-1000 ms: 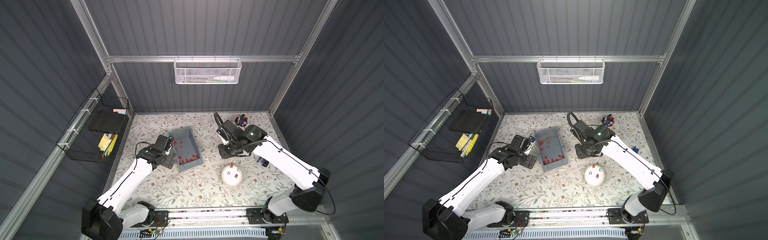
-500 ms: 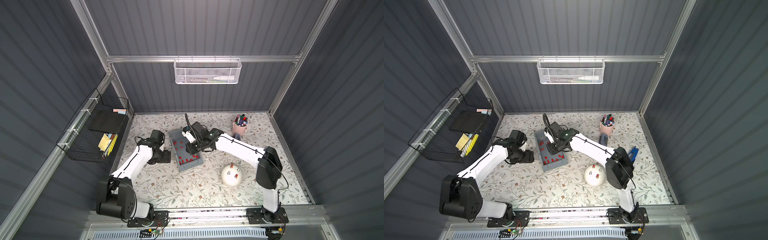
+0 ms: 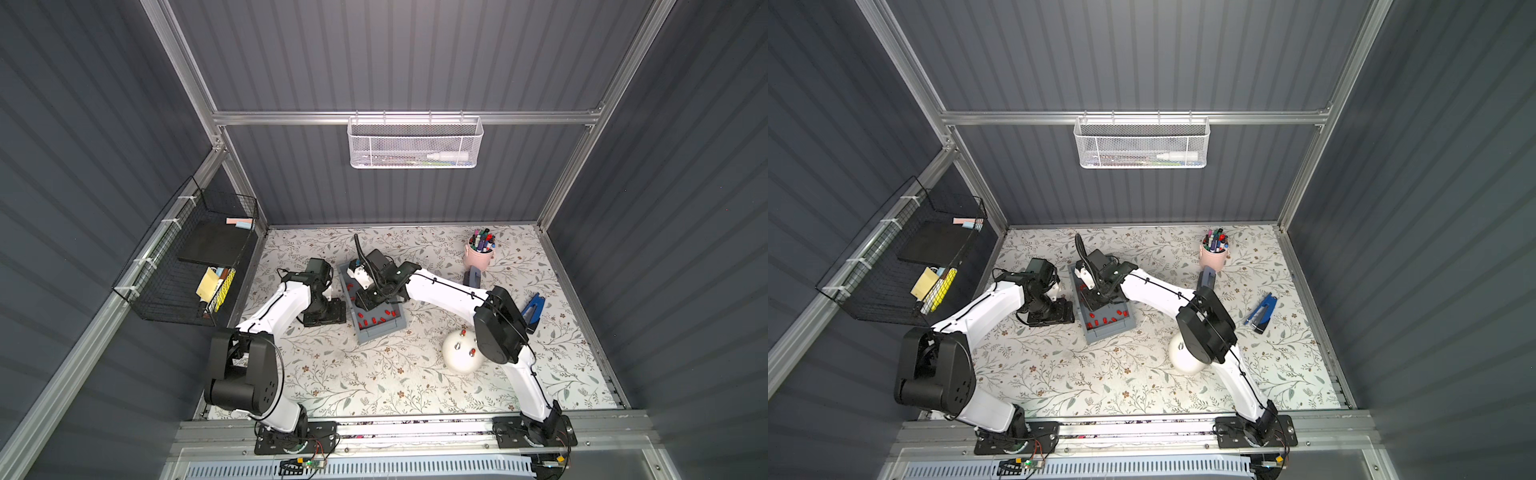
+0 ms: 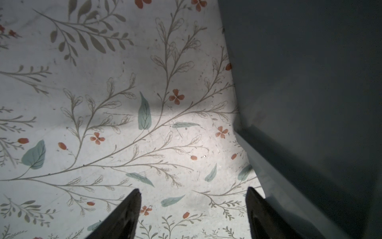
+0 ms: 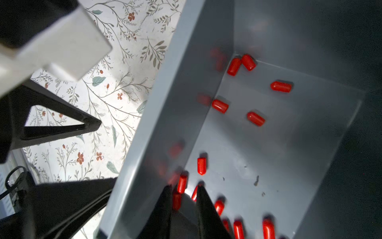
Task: Cover the protruding screws with screw protection sleeves
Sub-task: Pick up the screw protection sleeve from the storage box.
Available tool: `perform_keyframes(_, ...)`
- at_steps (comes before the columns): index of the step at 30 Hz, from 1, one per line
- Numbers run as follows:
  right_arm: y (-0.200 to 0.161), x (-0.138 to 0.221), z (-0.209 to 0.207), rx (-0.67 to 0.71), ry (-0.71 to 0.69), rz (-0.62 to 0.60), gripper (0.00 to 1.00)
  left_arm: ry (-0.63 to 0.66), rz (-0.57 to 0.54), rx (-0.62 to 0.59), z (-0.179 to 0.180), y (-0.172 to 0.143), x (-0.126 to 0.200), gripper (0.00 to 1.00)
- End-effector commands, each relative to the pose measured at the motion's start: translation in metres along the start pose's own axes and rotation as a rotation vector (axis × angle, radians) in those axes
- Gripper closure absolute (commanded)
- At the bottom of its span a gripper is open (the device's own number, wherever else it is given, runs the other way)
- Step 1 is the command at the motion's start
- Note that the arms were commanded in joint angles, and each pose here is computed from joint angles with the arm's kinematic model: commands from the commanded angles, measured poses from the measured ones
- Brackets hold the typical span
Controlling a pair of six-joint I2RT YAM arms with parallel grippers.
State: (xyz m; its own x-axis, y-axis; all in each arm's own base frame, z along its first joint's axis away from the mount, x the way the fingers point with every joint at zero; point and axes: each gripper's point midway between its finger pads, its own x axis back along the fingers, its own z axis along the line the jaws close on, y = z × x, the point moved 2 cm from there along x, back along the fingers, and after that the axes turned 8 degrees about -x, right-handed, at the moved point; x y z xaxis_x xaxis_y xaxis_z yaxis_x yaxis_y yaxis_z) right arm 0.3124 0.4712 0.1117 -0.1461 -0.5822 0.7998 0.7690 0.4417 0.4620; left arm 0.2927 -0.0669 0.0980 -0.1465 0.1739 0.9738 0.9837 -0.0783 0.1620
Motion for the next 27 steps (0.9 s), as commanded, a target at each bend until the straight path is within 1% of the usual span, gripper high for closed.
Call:
perform_keyframes(1,-0.004,-0.009,0.002,0.035,-0.007,0.019,0.75,0.01,-0.004,0.017,0.002,0.001,0.007,0.21)
perform_keyframes(7,-0.011,-0.022,-0.006,0.02,-0.027,0.041,0.78,-0.028,-0.017,0.041,-0.004,0.002,0.011,0.19)
perform_keyframes(17,-0.018,-0.041,-0.018,0.007,-0.067,0.081,0.78,-0.046,-0.044,0.047,-0.007,0.003,0.017,0.18)
perform_keyframes(27,-0.024,-0.056,-0.022,0.009,-0.069,0.114,0.78,-0.039,-0.047,0.05,-0.007,0.002,0.018,0.18)
